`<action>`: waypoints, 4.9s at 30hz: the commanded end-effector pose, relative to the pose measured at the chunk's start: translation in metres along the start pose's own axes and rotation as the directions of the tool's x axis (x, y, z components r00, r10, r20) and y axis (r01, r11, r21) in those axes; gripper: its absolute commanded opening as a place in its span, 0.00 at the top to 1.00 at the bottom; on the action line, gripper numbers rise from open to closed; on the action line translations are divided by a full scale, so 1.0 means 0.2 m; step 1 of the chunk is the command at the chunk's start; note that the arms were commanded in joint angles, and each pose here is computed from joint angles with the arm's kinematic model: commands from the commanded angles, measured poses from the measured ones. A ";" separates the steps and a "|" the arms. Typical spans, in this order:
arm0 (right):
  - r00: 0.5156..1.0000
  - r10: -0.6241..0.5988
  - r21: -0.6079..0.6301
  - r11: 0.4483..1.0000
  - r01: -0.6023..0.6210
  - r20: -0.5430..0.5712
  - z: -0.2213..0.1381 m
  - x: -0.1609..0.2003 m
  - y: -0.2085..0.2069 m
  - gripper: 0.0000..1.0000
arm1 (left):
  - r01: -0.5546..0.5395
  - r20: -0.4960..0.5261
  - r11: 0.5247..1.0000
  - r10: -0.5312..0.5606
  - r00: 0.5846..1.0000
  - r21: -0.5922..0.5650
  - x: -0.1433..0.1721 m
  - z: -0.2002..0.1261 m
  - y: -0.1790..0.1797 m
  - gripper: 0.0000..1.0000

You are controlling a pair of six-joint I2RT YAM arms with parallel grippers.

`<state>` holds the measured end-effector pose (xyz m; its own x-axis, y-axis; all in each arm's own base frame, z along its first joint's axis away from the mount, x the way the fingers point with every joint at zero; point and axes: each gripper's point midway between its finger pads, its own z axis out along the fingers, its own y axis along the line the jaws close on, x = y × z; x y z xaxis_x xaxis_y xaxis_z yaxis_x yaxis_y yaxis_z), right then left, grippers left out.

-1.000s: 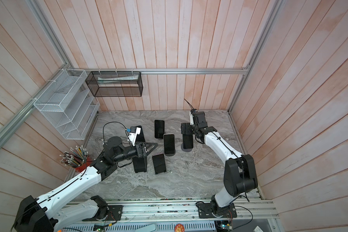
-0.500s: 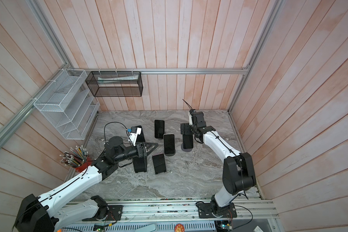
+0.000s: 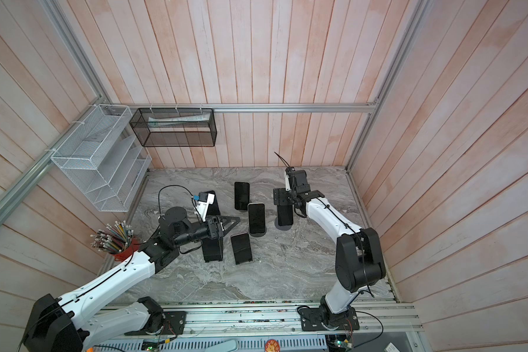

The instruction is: Remove the phone from the phone stand

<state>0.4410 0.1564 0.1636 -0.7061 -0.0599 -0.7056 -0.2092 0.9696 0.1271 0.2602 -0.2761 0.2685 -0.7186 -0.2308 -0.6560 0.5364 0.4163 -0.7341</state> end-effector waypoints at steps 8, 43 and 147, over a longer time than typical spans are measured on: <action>1.000 -0.024 0.009 1.000 0.024 -0.013 0.02 -0.01 0.02 0.08 | -0.017 -0.010 1.000 0.017 1.000 -0.022 0.03 0.01 0.04 0.00; 1.000 -0.025 0.021 0.999 0.025 -0.004 0.01 0.04 0.01 0.23 | -0.026 -0.019 0.999 0.026 0.999 -0.033 0.05 0.02 0.07 0.00; 0.990 0.010 0.104 0.994 -0.025 0.143 -0.58 0.06 -0.08 0.33 | -0.055 -0.022 0.998 0.055 0.998 0.007 0.04 -0.02 -0.01 0.00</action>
<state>0.3680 0.1207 0.2296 -0.6065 -0.0272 -0.7947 -0.1450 0.9864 0.0769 0.2556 -0.2728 0.2486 -0.7248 -0.1911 -0.6619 0.5346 0.4499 -0.7154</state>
